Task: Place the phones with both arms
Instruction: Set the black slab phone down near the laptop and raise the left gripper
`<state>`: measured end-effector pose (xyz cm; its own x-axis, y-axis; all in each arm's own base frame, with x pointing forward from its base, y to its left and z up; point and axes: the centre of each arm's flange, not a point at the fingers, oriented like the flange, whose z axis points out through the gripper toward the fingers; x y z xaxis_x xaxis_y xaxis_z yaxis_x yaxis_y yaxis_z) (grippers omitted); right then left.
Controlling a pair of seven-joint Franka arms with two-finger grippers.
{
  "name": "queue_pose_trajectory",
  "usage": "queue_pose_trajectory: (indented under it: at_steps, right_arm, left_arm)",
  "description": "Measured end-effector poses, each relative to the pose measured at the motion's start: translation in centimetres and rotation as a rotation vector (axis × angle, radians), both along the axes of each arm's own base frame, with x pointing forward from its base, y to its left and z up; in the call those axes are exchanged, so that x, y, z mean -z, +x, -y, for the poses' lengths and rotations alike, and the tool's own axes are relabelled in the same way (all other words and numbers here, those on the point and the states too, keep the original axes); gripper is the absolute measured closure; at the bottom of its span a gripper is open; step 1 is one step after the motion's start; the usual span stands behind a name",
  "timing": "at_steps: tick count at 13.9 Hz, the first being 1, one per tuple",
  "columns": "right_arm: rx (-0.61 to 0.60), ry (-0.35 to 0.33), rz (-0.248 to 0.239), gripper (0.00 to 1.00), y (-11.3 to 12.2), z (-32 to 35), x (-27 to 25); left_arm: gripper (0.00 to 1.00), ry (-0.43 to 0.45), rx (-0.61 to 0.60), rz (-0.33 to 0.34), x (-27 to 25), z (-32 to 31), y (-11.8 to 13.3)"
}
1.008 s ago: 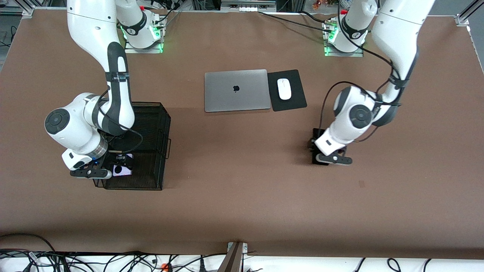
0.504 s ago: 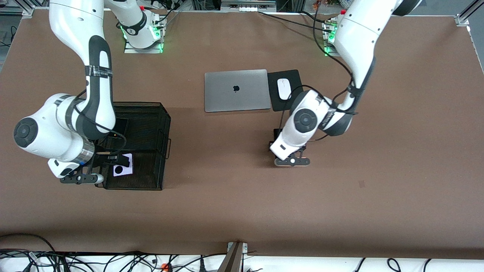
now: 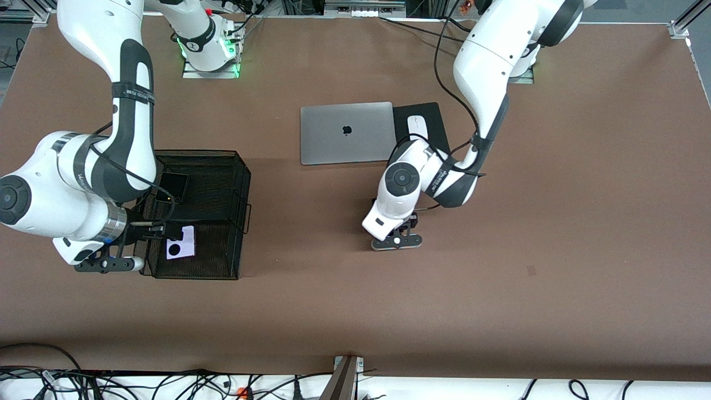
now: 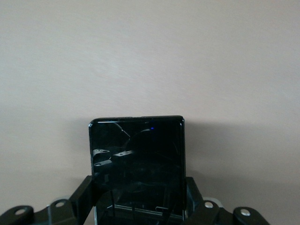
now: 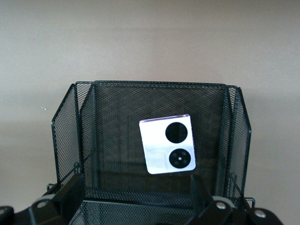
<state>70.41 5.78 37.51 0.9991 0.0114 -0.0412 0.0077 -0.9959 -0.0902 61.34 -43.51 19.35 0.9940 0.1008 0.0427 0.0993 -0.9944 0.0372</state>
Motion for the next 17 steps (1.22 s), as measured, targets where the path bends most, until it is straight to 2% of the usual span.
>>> queue_pose_trajectory:
  at_steps: [5,12,15,17]
  right_arm:
    - [-0.008,-0.023,-0.003,0.00,0.0,0.1,0.0]
    - [-0.010,-0.026,-0.003,0.00,0.0,0.1,-0.1]
    - [-0.013,-0.025,-0.002,0.00,0.0,-0.1,-0.2]
    - [-0.004,-0.020,-0.013,0.00,0.0,-0.8,-0.8]
  left_arm:
    - [0.19,-0.012,0.022,0.021,0.0,5.1,-2.4]
    - [0.19,0.021,0.002,0.040,2.4,6.0,-2.5]
    - [0.00,0.022,-0.017,0.054,1.9,5.7,-1.9]
    - [0.00,0.027,-0.022,0.055,1.5,5.6,-1.6]
